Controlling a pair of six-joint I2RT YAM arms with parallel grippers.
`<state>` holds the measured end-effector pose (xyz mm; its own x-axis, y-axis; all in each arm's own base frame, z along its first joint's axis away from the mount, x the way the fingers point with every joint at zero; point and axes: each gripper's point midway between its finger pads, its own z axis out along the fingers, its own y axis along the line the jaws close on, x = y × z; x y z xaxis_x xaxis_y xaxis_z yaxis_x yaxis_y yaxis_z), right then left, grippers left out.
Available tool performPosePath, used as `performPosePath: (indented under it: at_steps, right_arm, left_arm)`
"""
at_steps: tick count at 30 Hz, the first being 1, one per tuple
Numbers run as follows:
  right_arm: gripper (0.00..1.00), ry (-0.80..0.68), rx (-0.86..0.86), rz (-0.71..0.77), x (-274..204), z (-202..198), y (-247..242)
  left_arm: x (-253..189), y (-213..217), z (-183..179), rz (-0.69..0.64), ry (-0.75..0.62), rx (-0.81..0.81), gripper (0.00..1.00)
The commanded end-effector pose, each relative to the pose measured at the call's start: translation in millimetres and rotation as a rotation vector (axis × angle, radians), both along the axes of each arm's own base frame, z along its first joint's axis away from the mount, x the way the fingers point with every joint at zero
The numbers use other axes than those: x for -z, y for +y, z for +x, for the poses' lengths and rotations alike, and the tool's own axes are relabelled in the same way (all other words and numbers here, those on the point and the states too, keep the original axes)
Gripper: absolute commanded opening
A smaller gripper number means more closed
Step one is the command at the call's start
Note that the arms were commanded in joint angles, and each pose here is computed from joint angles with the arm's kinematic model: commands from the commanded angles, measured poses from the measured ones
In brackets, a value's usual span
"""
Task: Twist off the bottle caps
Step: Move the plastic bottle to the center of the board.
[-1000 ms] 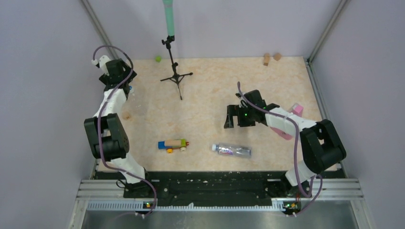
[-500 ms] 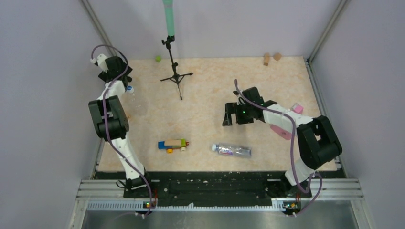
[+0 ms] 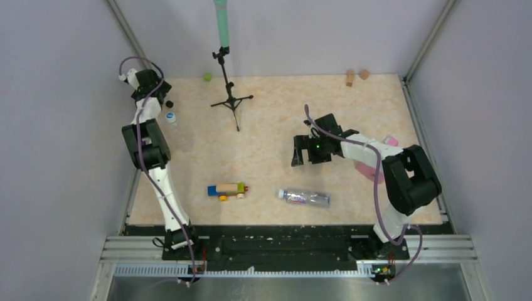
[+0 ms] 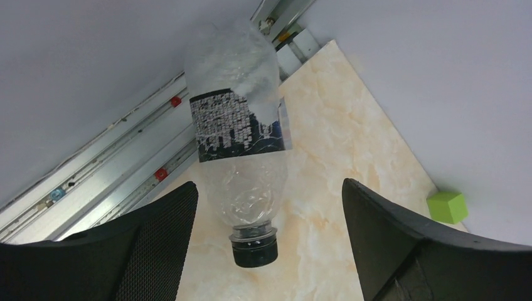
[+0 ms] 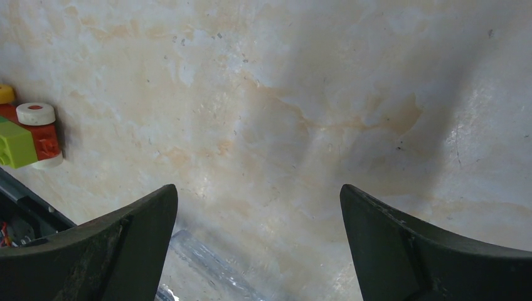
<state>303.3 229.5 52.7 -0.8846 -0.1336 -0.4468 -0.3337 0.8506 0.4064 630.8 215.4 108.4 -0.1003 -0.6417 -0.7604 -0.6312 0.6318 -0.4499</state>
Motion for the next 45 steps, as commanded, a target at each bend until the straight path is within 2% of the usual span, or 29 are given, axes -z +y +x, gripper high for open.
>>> performPosePath:
  at_steps: [1,13,16,22,24,28,35,40,42,45]
  right_arm:
    - [0.99,-0.058,-0.014,0.014,-14.3,16.5,7.6]
    - [0.99,-0.052,-0.004,-0.013,-10.1,16.4,2.8]
    - [0.99,-0.052,0.003,-0.013,-10.3,16.9,2.6]
    - [0.99,-0.048,0.006,-0.010,-10.4,16.8,3.2]
    - [0.99,-0.048,0.012,-0.006,-11.6,16.1,3.4]
    - [0.99,-0.048,0.021,-0.002,-14.4,14.1,2.1]
    - [0.99,-0.055,0.039,0.043,-24.2,5.0,2.7]
    - [0.99,-0.061,0.045,0.052,-27.2,-3.7,-1.3]
    - [0.99,-0.054,0.049,0.043,-23.8,-8.8,-5.3]
    - [0.99,-0.045,0.050,0.040,-21.7,-15.5,-8.1]
  left_arm:
    - [3.8,5.4,-0.5,-0.021,0.021,-0.021,0.86]
    - [38.9,7.2,7.4,-0.059,0.065,-0.023,0.85]
    - [45.4,6.0,7.8,-0.070,0.073,-0.015,0.80]
    - [47.7,-3.2,4.8,-0.083,0.094,0.045,0.55]
    - [43.5,-7.5,-0.3,-0.080,0.096,0.064,0.42]
    - [36.9,-15.6,-14.7,-0.079,0.086,0.082,0.31]
    - [45.8,-44.2,-38.9,-0.149,0.120,0.131,0.26]
    - [56.1,-67.6,-68.6,-0.196,0.165,0.162,0.29]
    - [56.8,-74.6,-82.0,-0.210,0.176,0.174,0.32]
    - [52.5,-84.6,-91.0,-0.229,0.171,0.207,0.47]
